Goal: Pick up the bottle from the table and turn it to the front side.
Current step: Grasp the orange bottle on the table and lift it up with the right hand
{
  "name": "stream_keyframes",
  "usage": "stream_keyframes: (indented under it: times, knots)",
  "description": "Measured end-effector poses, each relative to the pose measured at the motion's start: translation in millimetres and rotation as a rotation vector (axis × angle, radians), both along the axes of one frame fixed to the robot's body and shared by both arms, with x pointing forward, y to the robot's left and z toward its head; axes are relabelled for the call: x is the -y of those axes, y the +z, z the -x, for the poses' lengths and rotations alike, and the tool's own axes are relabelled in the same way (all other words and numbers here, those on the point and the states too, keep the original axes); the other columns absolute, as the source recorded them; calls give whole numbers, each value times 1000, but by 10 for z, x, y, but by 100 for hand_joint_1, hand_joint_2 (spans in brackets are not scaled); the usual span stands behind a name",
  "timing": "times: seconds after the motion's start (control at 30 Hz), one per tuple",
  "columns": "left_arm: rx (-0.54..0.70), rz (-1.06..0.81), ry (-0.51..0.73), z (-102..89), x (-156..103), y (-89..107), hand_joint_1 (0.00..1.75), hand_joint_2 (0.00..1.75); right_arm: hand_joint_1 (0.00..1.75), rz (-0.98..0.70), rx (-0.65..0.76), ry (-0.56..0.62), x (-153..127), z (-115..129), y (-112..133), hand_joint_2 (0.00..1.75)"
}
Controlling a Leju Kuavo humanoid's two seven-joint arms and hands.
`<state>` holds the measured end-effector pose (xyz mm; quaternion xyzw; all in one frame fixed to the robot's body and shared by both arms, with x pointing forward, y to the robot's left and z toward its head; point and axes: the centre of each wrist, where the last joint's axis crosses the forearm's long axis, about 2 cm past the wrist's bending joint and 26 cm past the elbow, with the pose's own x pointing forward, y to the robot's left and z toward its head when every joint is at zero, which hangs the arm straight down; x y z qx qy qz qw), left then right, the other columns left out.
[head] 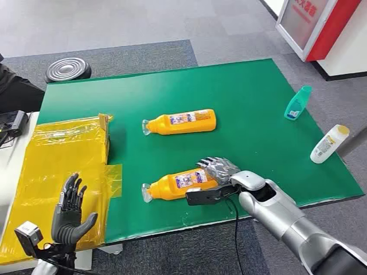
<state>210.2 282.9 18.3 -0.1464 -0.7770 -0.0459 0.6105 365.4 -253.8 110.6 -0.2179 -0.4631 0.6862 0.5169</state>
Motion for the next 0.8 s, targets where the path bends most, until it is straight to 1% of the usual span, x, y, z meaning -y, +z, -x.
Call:
stream_keyframes:
  times: [0.07, 0.1, 0.2, 0.23, 0.4, 0.5, 0.67, 0.8]
  knots:
    - [0, 0, 0, 0, 0, -1, 0, 175, 0, 3, 0, 0, 3, -6, 1, 175]
    - [-1, -1, -1, -1, -1, -2, 0, 175, 17, 5, -1, -1, 6, -12, 2, 175]
    - [-2, -1, -3, -1, -1, -4, 0, 175, 148, 8, -5, -2, 11, -22, 0, 175]
    - [-2, 0, -3, -1, -1, -4, 0, 175, 175, 6, -7, -3, 14, -22, -3, 175]
    - [-1, 5, -3, 0, -2, -5, 0, 175, 175, -27, -2, -5, 60, -15, -16, 175]
    - [-5, 7, 0, 16, -12, -14, 0, 175, 175, -63, 20, -13, 91, 31, -31, 175]
    - [-6, 42, -6, 78, -32, -16, 0, 175, 175, -173, 67, -31, 91, 239, -71, 175]
    - [19, 87, -35, 103, -67, 38, 0, 175, 175, -302, 142, -37, 37, 402, -20, 175]
